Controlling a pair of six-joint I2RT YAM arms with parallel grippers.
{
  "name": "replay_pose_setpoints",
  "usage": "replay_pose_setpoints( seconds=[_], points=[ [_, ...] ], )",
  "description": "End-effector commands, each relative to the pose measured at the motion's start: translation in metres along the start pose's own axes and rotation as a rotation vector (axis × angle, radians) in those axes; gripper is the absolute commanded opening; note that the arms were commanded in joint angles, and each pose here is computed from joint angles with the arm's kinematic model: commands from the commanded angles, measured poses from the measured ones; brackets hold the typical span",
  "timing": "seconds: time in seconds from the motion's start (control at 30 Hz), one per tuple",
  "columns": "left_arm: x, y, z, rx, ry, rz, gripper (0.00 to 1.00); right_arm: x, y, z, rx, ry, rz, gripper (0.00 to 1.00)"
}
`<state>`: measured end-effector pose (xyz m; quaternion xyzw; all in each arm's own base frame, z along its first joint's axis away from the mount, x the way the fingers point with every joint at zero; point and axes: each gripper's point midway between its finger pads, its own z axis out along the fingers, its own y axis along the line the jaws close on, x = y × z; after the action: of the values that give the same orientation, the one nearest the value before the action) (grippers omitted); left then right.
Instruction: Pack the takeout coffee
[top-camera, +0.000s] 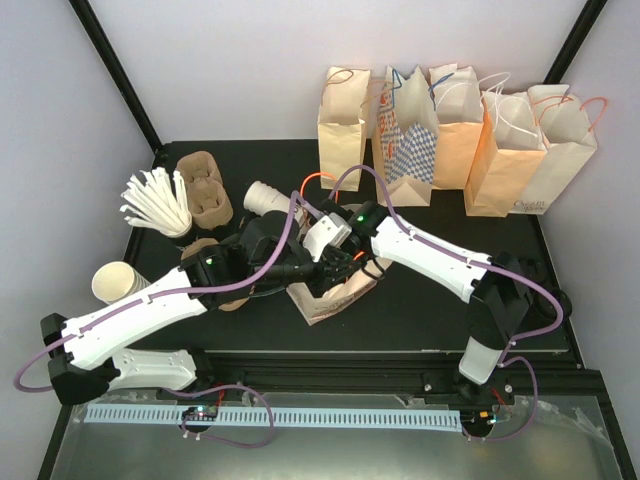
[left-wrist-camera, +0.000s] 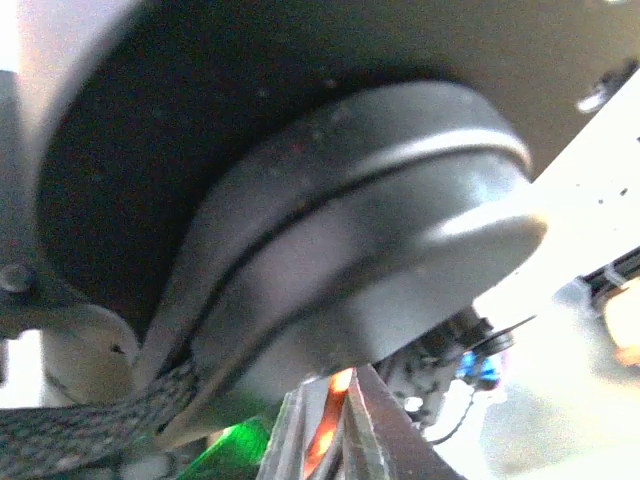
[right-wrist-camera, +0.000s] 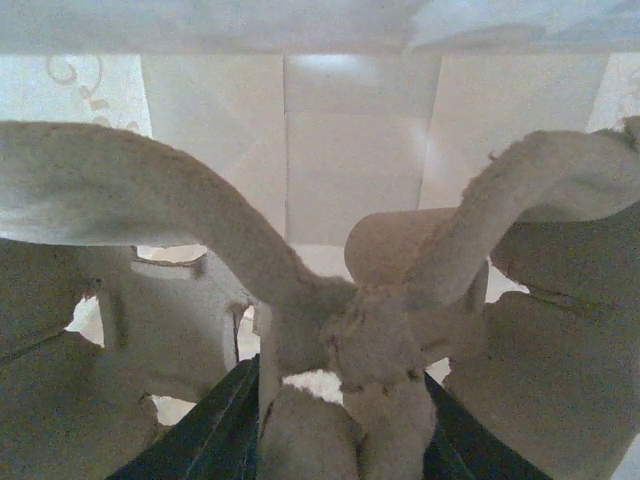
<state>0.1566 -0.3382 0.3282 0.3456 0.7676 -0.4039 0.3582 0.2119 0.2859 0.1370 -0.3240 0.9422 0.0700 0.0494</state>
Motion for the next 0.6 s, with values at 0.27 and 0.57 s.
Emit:
replay_pose_setpoints(
  seconds=[0.27, 0.57],
  points=[
    [0.015, -0.054, 0.015, 0.252, 0.060, 0.064, 0.02, -0.006, 0.006, 0.003, -0.018, 0.031, 0.000, 0.36],
    [0.040, -0.081, 0.023, 0.362, 0.166, 0.123, 0.02, -0.006, 0.007, 0.002, -0.016, 0.053, -0.006, 0.36]
  ],
)
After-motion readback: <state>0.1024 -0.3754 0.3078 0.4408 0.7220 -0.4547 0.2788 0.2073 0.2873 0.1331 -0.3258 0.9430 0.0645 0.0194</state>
